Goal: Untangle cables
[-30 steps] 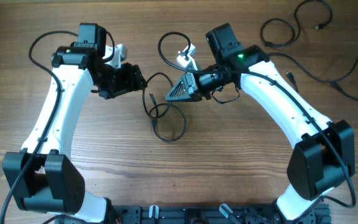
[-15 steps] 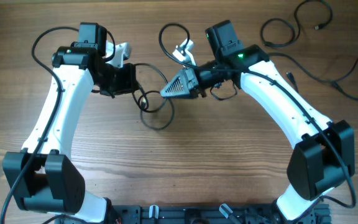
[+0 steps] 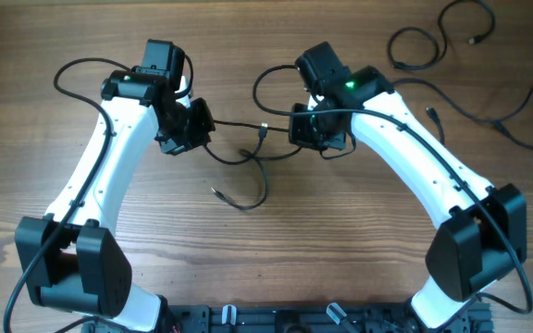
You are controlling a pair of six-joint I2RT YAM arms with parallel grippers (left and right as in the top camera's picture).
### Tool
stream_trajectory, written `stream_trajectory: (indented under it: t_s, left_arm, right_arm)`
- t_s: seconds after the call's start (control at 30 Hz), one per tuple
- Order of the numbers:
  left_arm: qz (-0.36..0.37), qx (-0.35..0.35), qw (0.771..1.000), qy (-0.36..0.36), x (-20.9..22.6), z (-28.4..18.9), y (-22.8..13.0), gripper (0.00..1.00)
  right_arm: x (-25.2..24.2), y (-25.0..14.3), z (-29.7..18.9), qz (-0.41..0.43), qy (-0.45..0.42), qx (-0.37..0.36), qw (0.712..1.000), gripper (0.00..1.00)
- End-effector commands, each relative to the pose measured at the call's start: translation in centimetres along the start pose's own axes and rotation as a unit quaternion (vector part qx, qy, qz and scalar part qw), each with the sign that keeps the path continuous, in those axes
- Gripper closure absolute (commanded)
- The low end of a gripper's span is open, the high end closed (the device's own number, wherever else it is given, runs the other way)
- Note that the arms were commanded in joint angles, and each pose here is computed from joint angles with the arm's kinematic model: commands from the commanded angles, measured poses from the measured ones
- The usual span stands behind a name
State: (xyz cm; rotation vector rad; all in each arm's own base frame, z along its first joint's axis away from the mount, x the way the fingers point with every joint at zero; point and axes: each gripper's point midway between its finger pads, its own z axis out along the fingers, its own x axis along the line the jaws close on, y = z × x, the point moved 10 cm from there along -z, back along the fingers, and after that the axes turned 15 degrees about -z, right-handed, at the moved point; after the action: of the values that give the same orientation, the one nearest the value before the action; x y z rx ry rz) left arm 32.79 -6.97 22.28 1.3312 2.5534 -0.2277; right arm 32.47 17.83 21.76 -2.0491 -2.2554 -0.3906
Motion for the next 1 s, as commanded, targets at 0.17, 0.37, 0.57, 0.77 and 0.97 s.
stream_trajectory:
  t_s: [0.17, 0.37, 0.57, 0.77, 0.97]
  left_arm:
    - [-0.077, -0.184, 0.967, 0.160, 4.3, -1.9, 4.2, 0.95]
    - [-0.078, -0.191, 0.965, 0.164, 4.3, -2.0, 4.3, 0.95]
    - [0.025, -0.001, 0.994, -0.105, -0.2, -1.3, 2.4, 0.96]
    - [0.142, 0.123, 0.898, -0.399, -4.8, -5.8, 0.6, 0.96]
    - [0.150, 0.118, 0.886, -0.422, -5.1, -8.5, -0.4, 0.96]
  right_arm:
    - [-10.6, 1.8, -1.7, 0.087, -0.130, -0.023, 0.987, 0.89]
    - [-9.4, 2.7, -1.5, 0.061, -0.020, -0.034, 0.997, 0.75]
    - [-4.9, 3.0, -1.9, -0.054, 0.207, -0.035, 0.976, 0.20]
    - [-3.3, 2.7, -1.6, -0.076, 0.210, -0.033, 0.974, 0.07]
    - [-3.5, 2.6, -0.7, -0.076, 0.210, -0.030, 0.974, 0.08]
